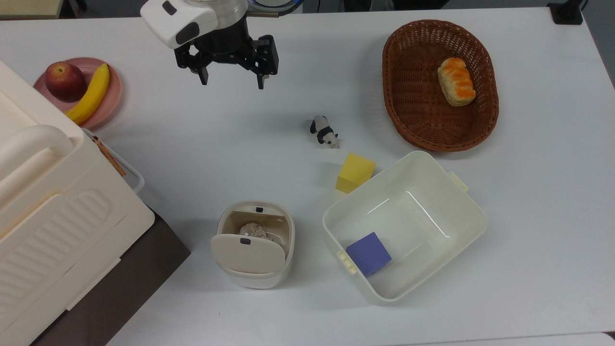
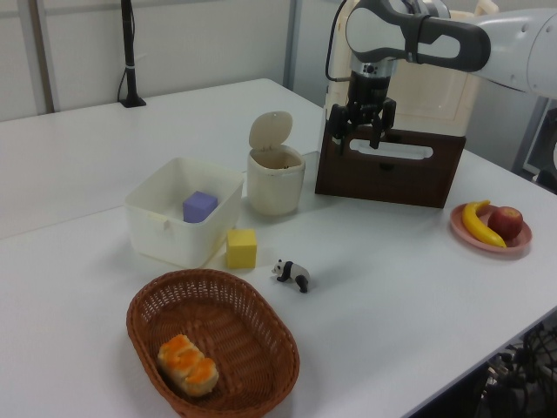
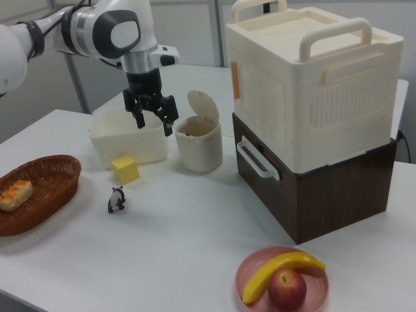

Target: Close the trash can

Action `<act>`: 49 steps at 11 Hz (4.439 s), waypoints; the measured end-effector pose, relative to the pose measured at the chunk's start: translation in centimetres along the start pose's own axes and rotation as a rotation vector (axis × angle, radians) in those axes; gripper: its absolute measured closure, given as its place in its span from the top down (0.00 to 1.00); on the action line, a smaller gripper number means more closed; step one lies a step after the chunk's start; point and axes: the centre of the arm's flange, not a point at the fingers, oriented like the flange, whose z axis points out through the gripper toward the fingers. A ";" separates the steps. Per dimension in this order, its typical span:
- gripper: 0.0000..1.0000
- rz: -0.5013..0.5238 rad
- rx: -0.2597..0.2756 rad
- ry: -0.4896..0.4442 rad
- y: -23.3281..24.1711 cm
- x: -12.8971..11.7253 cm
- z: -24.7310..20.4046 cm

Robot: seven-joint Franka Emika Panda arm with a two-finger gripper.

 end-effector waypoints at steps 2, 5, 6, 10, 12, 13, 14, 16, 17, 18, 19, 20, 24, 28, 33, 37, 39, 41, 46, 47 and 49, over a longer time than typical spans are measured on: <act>1.00 -0.052 0.001 -0.023 0.1 -0.3 0.1; 1.00 -0.102 0.004 -0.041 0.9 -0.9 -0.4; 1.00 -0.103 0.004 -0.040 0.9 -0.9 -0.4; 1.00 -0.104 0.004 -0.040 0.9 -0.9 -0.4; 1.00 -0.102 0.004 -0.040 1.0 -0.9 -0.4; 1.00 -0.101 0.004 -0.039 1.1 -0.9 -0.4; 0.96 -0.104 0.005 -0.039 1.1 -0.9 -0.4; 0.85 -0.109 0.004 -0.032 1.2 -0.7 -0.4; 0.67 -0.110 0.003 -0.010 1.2 -0.4 -0.4; 0.49 -0.109 0.009 0.009 1.1 -0.1 -0.4; 0.44 -0.106 0.027 0.024 0.9 0.3 -0.1; 0.35 -0.103 0.043 0.052 0.7 0.8 0.2; 0.05 -0.050 0.078 0.301 -0.3 4.1 -0.6; 0.06 0.122 0.105 0.570 -0.8 8.0 0.5; 0.07 0.241 0.146 0.842 -3.0 11.1 1.4; 0.07 0.193 0.110 0.897 -3.9 12.0 -0.1; 0.07 0.181 0.097 0.885 -4.2 12.8 1.4; 0.07 0.171 0.087 0.868 -4.6 13.1 2.8; 0.07 0.162 0.070 0.816 -5.0 14.0 6.9; 0.07 0.162 0.069 0.810 -4.9 14.0 7.1; 0.07 0.154 0.041 0.713 -4.8 13.8 8.4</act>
